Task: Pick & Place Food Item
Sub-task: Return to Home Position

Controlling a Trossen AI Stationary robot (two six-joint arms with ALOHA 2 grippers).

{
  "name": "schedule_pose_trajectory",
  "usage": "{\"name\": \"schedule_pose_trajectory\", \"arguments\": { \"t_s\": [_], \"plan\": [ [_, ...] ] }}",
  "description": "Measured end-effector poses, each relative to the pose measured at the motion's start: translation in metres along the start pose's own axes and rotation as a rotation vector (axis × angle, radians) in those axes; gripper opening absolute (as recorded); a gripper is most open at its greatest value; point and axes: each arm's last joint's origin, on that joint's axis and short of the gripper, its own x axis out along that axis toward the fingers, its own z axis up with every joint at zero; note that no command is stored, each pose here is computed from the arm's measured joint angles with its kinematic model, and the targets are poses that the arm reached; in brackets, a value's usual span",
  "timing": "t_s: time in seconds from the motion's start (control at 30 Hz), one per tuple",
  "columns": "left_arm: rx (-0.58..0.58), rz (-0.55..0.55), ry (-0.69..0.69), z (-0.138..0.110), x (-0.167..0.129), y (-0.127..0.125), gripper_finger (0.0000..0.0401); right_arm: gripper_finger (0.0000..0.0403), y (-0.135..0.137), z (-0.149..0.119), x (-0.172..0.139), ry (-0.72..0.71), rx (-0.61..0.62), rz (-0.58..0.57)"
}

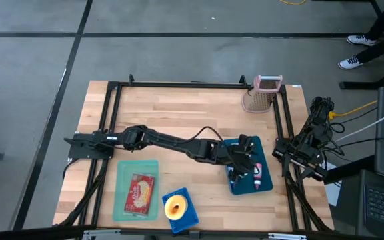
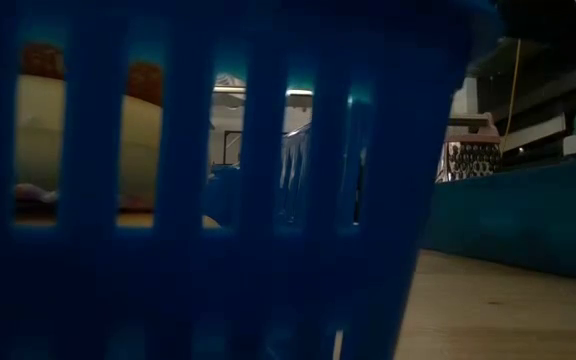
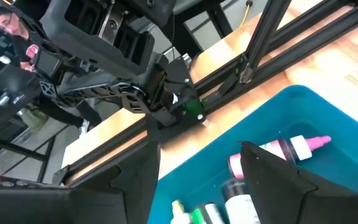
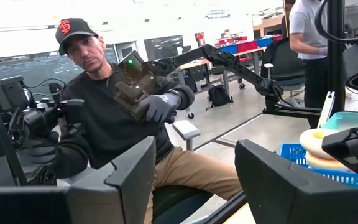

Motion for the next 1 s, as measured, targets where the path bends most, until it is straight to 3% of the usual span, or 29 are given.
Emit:
{"name": "schedule_pose_trajectory", "arguments": {
  "t_s": [0.4,0.53,0.7,0.77,0.9,1.0],
  "plan": [
    [-0.012,-0.002,-0.001,0.001,0.0,-0.001,0.0215,0.0217,0.0,0.0,0.0,0.0,0.0,0.0],
    [-0.119,-0.003,-0.053,0.01,-0.004,-0.009,0.0214,0.0217,0.001,0.0,0.0,0.005,0.0,0.022],
    [-0.337,-0.141,-0.279,0.03,-0.009,-0.012,0.0214,0.0217,0.001,-0.001,0.0,0.009,0.0,0.022],
    [-0.37,-0.163,-0.358,0.037,-0.011,-0.01,0.0214,0.0217,0.001,0.0,0.0,0.007,0.003,0.022],
    [-0.351,-0.179,-0.405,0.053,-0.033,0.0,0.0214,0.0217,0.002,0.003,0.0,-0.026,0.019,0.042],
    [-0.332,-0.207,-0.376,0.07,-0.069,0.014,0.0214,0.0217,0.007,0.007,0.003,-0.051,-0.099,0.167]
  ]
}}
